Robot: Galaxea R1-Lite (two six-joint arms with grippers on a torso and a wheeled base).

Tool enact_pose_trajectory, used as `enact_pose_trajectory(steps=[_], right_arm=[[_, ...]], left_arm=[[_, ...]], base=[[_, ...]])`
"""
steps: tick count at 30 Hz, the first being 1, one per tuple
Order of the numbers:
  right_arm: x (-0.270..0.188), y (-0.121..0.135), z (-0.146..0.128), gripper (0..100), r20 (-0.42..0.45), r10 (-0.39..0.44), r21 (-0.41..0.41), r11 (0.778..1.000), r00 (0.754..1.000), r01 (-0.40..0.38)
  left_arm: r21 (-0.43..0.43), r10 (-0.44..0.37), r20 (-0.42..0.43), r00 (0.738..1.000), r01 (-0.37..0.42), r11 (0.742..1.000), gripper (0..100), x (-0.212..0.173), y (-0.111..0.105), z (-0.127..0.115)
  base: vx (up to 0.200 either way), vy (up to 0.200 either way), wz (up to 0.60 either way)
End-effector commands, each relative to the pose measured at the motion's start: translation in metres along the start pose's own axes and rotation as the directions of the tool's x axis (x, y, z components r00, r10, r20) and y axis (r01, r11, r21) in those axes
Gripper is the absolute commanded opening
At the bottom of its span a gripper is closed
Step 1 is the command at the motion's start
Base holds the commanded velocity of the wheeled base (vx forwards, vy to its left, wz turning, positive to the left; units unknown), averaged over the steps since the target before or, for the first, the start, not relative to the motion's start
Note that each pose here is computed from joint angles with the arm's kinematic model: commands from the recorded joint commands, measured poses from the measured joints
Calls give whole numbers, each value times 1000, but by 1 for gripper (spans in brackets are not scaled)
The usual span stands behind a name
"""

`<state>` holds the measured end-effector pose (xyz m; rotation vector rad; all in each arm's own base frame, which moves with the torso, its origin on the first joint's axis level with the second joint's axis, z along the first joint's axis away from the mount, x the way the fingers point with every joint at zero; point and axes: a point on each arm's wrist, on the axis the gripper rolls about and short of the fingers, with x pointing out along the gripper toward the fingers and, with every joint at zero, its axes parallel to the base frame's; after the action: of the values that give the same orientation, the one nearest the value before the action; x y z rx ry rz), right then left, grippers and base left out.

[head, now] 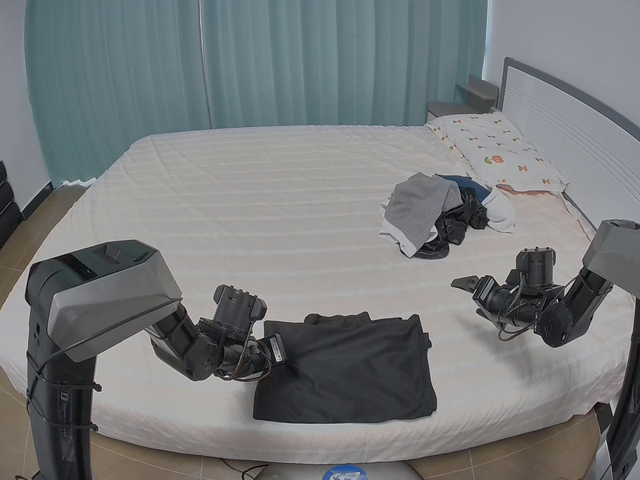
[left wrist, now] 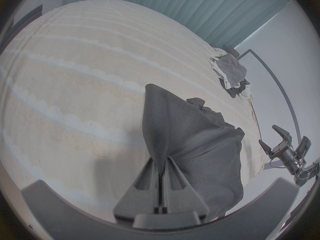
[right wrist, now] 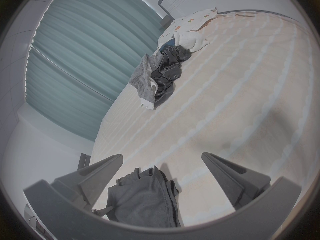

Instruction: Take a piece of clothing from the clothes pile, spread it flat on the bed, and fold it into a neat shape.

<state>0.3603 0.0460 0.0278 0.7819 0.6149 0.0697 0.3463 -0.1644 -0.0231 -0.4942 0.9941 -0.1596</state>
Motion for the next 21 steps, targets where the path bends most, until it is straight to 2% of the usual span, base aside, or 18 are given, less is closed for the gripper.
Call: enact_pose_trajectory(steps=[1,15,21], right_arm=[[0,0,0,100,-1,0,0,1000,1000,0],[0,0,-1,100,-2,-1,-1,1000,1000,1],[-1,5,-3,100,-11,5,-7,1000,1000,-5]], left_arm=[[-5,-1,6,1000,1,1000,0,-2,1,2],[-72,12,33,999,-10,997,0,-15,10,13],[-103,41,33,999,-38,994,0,-26,25,15]], base=[[0,200,0],[0,200,0],[0,200,0]])
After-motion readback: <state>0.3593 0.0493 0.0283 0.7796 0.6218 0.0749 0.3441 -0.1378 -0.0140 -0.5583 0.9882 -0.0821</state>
